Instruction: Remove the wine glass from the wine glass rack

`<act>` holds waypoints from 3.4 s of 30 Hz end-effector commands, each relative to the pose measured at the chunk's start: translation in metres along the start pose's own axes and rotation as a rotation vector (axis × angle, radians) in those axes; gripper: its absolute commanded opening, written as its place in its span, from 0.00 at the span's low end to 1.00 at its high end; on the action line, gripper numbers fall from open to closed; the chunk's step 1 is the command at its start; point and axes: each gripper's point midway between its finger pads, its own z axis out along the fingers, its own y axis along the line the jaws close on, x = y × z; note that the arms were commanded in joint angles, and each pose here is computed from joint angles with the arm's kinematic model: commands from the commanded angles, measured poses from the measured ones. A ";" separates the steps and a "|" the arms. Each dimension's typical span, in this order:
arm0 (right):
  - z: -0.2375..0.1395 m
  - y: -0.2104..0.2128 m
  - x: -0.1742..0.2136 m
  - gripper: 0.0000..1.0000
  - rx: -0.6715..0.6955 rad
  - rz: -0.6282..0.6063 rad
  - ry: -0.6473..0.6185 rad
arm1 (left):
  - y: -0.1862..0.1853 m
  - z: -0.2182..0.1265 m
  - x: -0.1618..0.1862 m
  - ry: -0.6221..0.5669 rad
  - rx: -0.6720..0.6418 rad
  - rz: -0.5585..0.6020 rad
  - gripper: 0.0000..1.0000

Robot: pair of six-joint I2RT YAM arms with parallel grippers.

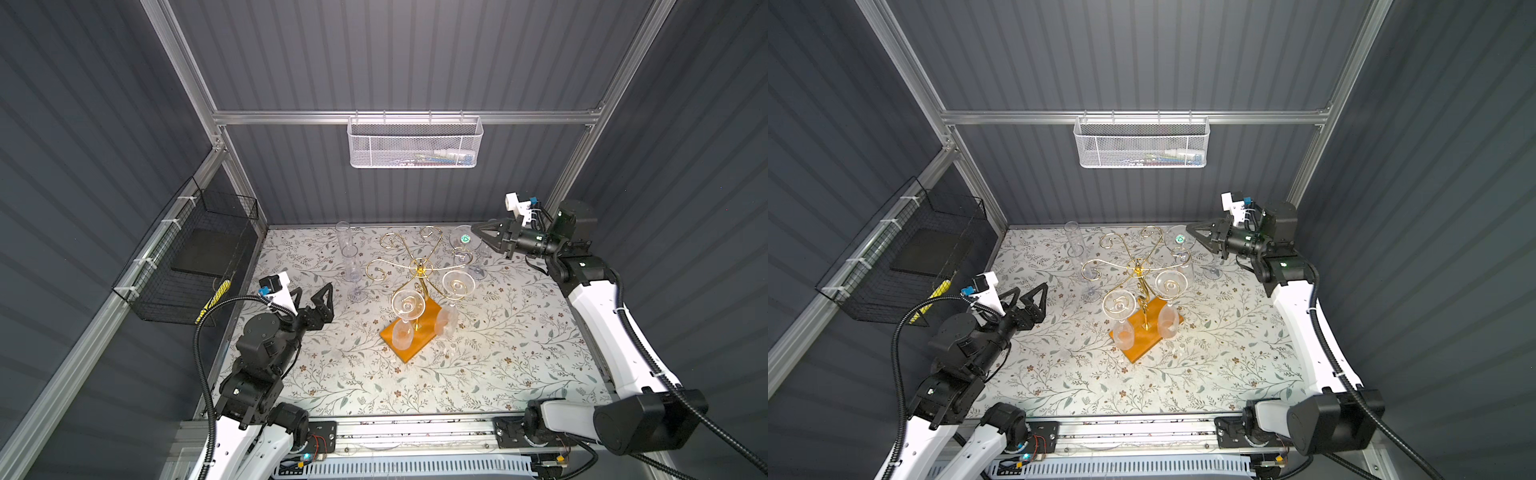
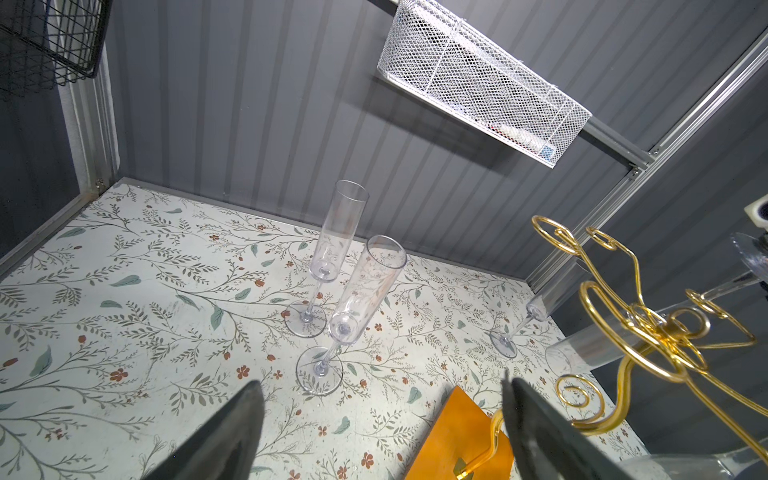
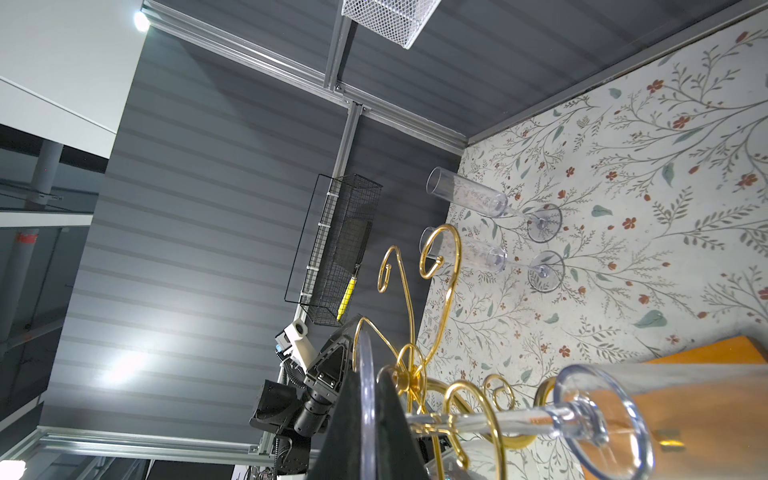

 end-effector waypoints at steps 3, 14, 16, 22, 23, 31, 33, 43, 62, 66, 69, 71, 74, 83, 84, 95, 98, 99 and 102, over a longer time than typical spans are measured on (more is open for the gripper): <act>-0.008 0.008 0.004 0.00 -0.010 -0.031 -0.020 | -0.003 -0.008 -0.015 -0.035 0.002 0.008 0.91; -0.018 0.011 0.017 0.00 -0.008 -0.007 -0.030 | -0.003 -0.007 -0.015 -0.034 0.004 0.010 0.91; -0.019 0.013 0.020 0.00 -0.011 0.001 -0.030 | -0.003 -0.007 -0.014 -0.033 0.004 0.010 0.91; -0.014 0.019 0.033 0.00 -0.025 0.013 -0.009 | -0.003 -0.006 -0.012 -0.034 0.005 0.008 0.92; -0.013 0.019 0.035 0.00 -0.026 0.014 -0.004 | -0.003 -0.005 -0.011 -0.033 0.006 0.010 0.92; 0.007 0.023 0.036 0.00 -0.041 0.019 0.029 | -0.002 -0.008 -0.013 -0.037 -0.001 0.022 0.92; 0.013 0.025 0.035 0.00 -0.047 0.014 0.037 | -0.001 -0.010 -0.014 -0.040 -0.004 0.024 0.93; 0.039 0.034 0.013 0.00 -0.053 -0.031 0.054 | 0.001 -0.020 -0.018 -0.051 -0.016 0.021 0.93; 0.002 0.056 -0.052 0.00 -0.021 -0.207 -0.108 | -0.018 -0.034 -0.043 -0.018 0.018 -0.101 0.93; -0.011 0.069 -0.056 0.00 -0.029 -0.287 -0.146 | -0.034 -0.032 -0.053 -0.001 0.075 -0.167 0.93; -0.020 0.082 -0.057 0.00 -0.042 -0.358 -0.175 | -0.043 -0.030 -0.059 0.016 0.110 -0.243 0.93; -0.025 0.091 -0.055 0.00 -0.049 -0.414 -0.192 | -0.048 -0.030 -0.063 0.041 0.115 -0.335 0.93; -0.033 0.104 -0.050 0.00 -0.060 -0.504 -0.212 | -0.062 -0.031 -0.073 0.071 0.160 -0.403 0.93; -0.057 0.154 -0.025 0.00 -0.170 -0.838 -0.291 | -0.100 -0.030 -0.108 0.057 0.332 -0.506 0.93; -0.059 0.159 -0.021 0.00 -0.184 -0.870 -0.293 | -0.105 -0.029 -0.109 0.066 0.351 -0.512 0.93; -0.082 0.198 0.052 0.00 -0.331 -1.242 -0.265 | -0.156 -0.024 -0.142 0.111 0.620 -0.597 0.93; -0.081 0.198 0.063 0.00 -0.355 -1.266 -0.240 | -0.167 -0.019 -0.142 0.147 0.674 -0.610 0.93; -0.081 0.197 0.065 0.00 -0.358 -1.274 -0.239 | -0.169 -0.018 -0.143 0.157 0.690 -0.616 0.93; -0.080 0.195 0.071 0.00 -0.359 -1.309 -0.246 | -0.177 -0.015 -0.144 0.184 0.732 -0.634 0.93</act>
